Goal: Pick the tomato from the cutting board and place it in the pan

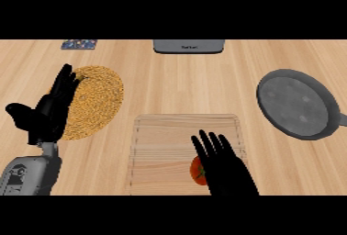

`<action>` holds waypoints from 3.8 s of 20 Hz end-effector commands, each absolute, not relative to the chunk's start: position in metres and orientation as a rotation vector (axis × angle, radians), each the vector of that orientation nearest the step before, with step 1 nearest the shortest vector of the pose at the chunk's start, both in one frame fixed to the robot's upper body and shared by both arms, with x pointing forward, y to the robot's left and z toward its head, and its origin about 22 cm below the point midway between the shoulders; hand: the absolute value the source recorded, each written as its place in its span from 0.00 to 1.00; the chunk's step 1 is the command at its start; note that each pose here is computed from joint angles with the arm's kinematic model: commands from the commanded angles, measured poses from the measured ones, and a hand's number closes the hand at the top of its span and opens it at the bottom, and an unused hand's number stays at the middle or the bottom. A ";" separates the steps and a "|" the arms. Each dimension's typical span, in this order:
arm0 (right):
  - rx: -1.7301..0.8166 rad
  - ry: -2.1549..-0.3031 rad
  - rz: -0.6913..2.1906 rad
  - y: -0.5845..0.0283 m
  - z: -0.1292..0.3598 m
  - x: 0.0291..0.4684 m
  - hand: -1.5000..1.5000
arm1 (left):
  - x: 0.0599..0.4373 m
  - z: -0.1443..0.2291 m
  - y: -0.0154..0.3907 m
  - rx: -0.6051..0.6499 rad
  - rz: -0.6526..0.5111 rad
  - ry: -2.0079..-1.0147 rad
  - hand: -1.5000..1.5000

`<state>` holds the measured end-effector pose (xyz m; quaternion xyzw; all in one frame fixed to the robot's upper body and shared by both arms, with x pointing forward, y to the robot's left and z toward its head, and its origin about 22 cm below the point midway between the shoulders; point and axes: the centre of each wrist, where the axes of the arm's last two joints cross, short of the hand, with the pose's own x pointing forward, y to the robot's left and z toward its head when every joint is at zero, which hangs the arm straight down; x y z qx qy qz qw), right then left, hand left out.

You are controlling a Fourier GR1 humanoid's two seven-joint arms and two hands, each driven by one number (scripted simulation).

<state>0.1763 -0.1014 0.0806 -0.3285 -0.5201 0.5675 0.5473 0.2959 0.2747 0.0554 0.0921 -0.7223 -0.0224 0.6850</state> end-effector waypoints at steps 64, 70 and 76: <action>-1.056 -1.508 0.518 -0.116 0.161 0.241 1.00 | 0.293 0.050 0.284 0.194 -0.056 -1.624 0.50; -1.025 -1.506 0.285 -0.203 0.150 0.279 1.00 | 0.293 0.048 0.261 0.207 -0.053 -1.625 0.50; -1.155 -1.456 0.294 -0.297 0.146 0.304 1.00 | 0.282 0.067 0.274 0.188 -0.066 -1.631 0.50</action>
